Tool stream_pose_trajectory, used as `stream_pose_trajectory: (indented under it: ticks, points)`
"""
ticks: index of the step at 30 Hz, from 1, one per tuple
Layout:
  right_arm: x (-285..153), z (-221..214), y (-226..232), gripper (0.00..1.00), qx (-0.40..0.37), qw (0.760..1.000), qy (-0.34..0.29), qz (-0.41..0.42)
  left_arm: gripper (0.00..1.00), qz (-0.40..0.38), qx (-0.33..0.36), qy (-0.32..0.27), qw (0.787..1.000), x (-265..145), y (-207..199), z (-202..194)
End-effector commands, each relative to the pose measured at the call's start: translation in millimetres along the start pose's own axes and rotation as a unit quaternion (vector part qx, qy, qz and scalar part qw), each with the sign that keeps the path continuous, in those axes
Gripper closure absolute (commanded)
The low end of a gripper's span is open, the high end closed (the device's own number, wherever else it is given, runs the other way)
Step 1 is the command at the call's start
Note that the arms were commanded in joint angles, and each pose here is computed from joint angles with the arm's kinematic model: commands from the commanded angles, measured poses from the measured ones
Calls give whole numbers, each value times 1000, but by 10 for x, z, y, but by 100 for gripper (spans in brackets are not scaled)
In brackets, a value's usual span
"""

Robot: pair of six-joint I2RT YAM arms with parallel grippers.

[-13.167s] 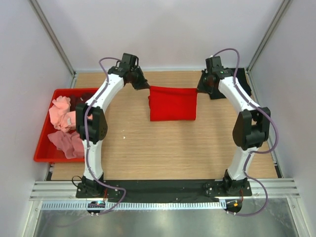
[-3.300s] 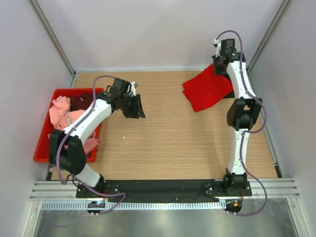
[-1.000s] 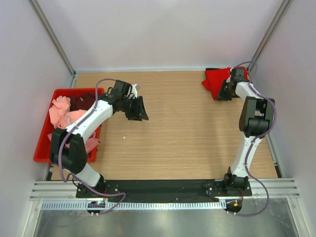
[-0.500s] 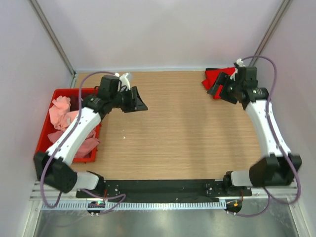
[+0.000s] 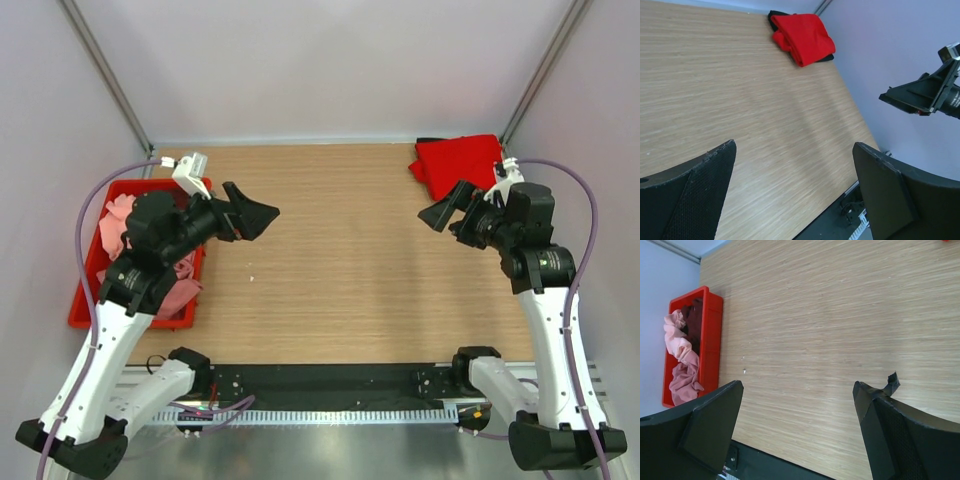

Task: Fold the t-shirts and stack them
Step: Neatly place the folded tshirt to the corner

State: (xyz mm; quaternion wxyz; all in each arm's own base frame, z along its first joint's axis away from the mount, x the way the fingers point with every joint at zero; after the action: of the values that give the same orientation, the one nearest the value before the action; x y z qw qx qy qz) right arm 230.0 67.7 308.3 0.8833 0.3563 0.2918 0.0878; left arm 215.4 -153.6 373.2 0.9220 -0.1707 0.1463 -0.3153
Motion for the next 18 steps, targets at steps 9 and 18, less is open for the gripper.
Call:
stream_pose_trajectory:
  ticks: [9,18]
  points:
    - [-105,65,166,0,3,999,-28,40,0,-26,-6,3,1000,-3,-48,-58]
    - [-125,52,120,0,-3,999,-25,23,0,-32,-10,18,999,15,-51,-103]
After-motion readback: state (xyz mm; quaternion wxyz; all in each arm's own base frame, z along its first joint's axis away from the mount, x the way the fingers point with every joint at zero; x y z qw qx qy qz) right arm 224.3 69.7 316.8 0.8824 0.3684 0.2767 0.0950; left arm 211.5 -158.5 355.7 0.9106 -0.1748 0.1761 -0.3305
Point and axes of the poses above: each gripper's point midway between its finger pads, its own x axis out along the fingers, its own y axis along the line the jaws close on, z = x × y, the point moved 4 cm from there along -x, back along the fingers, and after that the axes turned 10 degrees about x, right-handed, at the moved point
